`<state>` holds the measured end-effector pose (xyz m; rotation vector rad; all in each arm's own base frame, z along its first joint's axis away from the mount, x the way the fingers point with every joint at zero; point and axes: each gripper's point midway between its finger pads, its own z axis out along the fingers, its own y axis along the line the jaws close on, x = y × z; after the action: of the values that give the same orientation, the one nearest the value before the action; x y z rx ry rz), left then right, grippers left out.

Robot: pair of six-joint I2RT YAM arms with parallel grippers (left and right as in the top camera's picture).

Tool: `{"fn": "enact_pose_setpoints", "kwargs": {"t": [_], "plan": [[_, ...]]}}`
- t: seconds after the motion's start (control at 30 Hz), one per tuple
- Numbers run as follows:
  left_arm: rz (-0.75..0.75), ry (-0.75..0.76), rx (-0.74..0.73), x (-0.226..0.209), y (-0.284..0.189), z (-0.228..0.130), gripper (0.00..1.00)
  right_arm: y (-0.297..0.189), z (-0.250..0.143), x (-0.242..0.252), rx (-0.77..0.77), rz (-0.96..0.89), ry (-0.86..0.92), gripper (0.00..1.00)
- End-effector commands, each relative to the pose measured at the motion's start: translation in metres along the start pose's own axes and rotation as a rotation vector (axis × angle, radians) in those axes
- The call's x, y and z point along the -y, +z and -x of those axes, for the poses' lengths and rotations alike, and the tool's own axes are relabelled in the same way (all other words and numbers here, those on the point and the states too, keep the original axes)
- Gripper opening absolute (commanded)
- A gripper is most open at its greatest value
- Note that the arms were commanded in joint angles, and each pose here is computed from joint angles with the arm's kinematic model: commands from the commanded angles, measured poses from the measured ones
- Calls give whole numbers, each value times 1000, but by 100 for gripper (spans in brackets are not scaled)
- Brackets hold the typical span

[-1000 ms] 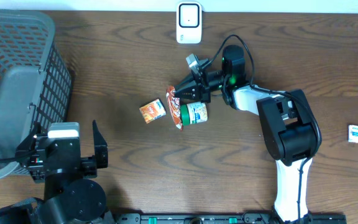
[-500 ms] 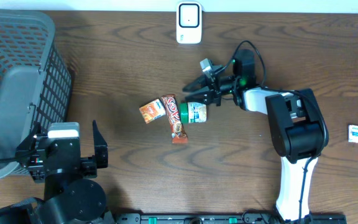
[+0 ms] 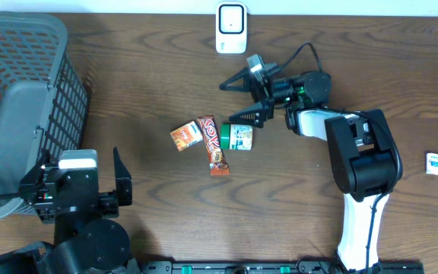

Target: Scan the item barcode

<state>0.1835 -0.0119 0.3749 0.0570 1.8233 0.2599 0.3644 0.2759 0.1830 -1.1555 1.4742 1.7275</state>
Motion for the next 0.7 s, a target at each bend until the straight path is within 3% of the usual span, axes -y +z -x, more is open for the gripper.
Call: {"fn": "enact_pose_setpoints", "kwargs": {"t": [0.0,0.23,0.37,0.67], "plan": [[7,-11,2,-3,0,0,98,15,-8,-11,-34,35,326,99],[7,-11,2,-3,0,0,98,67,-24,-38,-109,144,272,99],[7,-11,2,-3,0,0,98,94,-18,-34,-114,148,524,99],[7,-11,2,-3,0,0,98,96,73,-3,-18,78,464,99]]}}
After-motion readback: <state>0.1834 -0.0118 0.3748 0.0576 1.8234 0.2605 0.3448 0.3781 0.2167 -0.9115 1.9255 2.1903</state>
